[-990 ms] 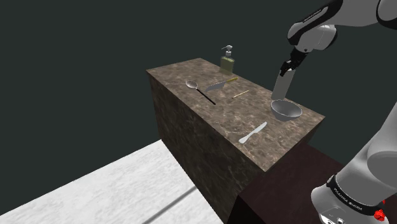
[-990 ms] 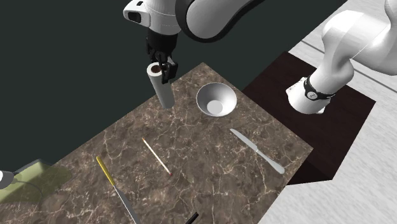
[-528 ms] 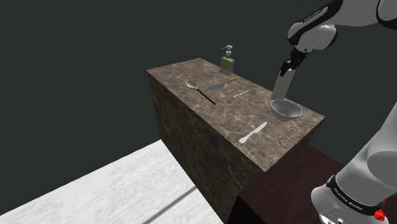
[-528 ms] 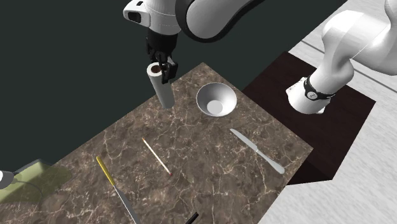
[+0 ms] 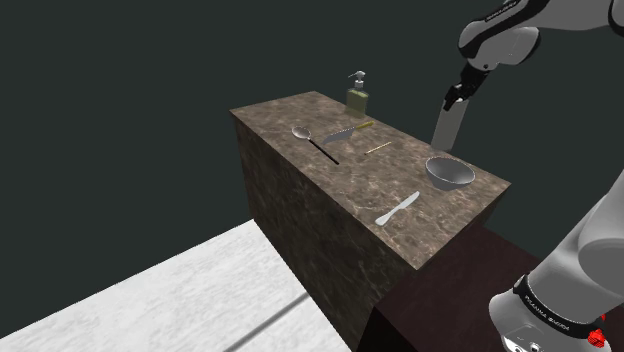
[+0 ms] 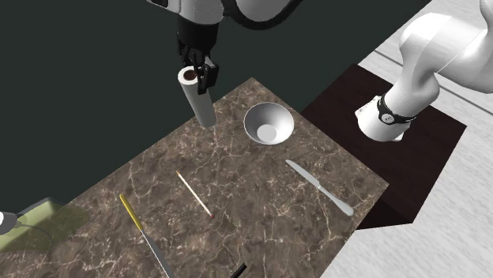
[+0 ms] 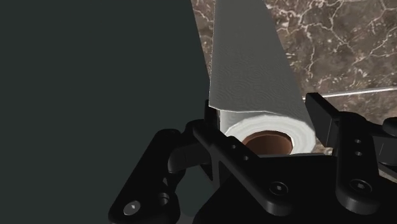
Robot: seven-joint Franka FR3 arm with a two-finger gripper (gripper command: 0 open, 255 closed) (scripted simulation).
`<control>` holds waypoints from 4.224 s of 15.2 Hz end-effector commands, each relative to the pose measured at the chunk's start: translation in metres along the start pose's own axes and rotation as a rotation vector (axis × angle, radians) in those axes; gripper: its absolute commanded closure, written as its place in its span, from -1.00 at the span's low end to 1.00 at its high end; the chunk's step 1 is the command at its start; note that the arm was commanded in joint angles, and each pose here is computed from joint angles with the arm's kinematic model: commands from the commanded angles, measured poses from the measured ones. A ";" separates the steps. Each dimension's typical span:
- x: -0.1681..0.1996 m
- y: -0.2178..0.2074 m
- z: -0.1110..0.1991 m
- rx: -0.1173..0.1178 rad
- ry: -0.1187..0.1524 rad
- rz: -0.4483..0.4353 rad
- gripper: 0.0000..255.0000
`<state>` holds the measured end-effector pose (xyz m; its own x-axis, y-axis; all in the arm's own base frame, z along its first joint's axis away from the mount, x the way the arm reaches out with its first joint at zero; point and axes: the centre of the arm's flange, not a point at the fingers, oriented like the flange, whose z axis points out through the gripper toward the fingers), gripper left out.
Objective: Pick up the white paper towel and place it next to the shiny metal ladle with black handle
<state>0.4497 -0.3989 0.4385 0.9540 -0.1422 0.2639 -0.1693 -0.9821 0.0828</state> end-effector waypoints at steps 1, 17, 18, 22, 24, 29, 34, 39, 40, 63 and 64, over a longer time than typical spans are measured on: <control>0.003 0.001 -0.010 0.000 0.000 0.000 1.00; 0.025 0.008 -0.091 0.000 0.000 0.000 1.00; 0.026 0.008 -0.096 0.000 0.000 0.000 1.00; 0.032 0.010 -0.117 0.000 0.000 0.000 1.00; 0.035 0.011 -0.127 0.000 0.000 0.000 1.00; 0.042 0.013 -0.152 0.000 0.000 0.000 1.00; 0.049 0.015 -0.177 0.000 0.000 0.000 1.00; 0.056 0.017 -0.203 0.000 0.000 0.000 1.00; 0.057 0.018 -0.208 0.000 0.000 0.000 1.00; 0.175 -0.175 -0.225 0.000 0.000 0.000 1.00; 0.182 -0.186 -0.224 0.000 0.000 0.000 1.00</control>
<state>0.5895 -0.2221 0.6855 0.9542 -0.1416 0.2636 -0.1687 -0.9822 0.0832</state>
